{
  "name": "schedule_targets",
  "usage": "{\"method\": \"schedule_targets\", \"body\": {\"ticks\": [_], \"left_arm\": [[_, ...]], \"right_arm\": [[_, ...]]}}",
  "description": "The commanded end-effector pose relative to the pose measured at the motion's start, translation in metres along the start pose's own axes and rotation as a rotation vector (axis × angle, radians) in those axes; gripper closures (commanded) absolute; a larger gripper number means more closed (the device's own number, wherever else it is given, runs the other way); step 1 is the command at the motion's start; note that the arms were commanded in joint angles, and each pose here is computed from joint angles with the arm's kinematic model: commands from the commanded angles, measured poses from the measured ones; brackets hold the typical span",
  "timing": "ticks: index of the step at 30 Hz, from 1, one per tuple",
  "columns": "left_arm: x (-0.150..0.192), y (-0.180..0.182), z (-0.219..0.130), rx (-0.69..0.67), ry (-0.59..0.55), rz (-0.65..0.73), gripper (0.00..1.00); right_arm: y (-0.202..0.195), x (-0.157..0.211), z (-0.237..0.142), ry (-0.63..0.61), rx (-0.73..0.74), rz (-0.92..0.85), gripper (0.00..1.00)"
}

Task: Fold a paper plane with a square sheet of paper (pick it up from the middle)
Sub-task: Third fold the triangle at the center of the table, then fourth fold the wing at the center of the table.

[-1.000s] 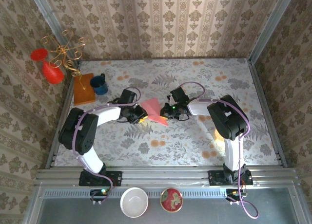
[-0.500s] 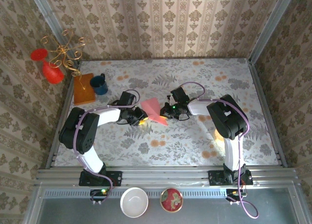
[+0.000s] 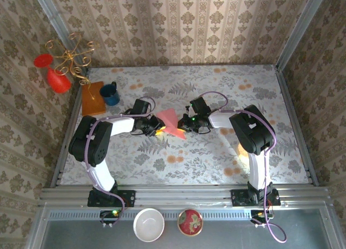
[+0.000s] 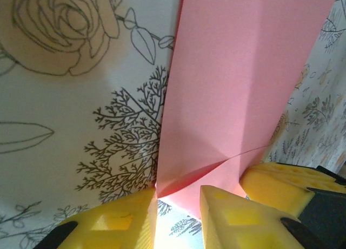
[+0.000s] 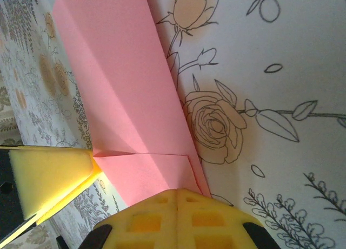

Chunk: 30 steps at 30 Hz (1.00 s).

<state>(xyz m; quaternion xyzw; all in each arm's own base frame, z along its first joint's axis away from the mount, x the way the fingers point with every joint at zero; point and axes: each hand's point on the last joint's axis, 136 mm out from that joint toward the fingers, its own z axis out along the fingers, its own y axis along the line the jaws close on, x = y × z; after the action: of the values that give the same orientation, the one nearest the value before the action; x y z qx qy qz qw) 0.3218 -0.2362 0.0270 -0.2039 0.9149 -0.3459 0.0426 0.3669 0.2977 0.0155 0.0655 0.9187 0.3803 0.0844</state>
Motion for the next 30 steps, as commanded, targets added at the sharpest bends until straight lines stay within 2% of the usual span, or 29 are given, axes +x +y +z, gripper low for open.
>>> {"method": "schedule_targets", "body": {"ticks": [1, 9, 18, 30], "left_arm": [[-0.010, -0.008, 0.002, 0.019, -0.018, -0.007, 0.72], [-0.011, -0.015, -0.001, 0.035, -0.020, 0.003, 0.73], [-0.008, 0.000, -0.010, -0.029, -0.042, 0.001, 0.72], [-0.007, -0.012, -0.009, 0.023, -0.024, 0.014, 0.82]], "right_arm": [[-0.052, 0.018, 0.011, 0.039, 0.139, 0.085, 0.96], [-0.054, 0.019, 0.012, 0.042, 0.142, 0.089, 0.96], [-0.054, 0.019, 0.012, 0.040, 0.142, 0.090, 0.96], [-0.056, 0.019, 0.012, 0.040, 0.145, 0.091, 0.96]]}}
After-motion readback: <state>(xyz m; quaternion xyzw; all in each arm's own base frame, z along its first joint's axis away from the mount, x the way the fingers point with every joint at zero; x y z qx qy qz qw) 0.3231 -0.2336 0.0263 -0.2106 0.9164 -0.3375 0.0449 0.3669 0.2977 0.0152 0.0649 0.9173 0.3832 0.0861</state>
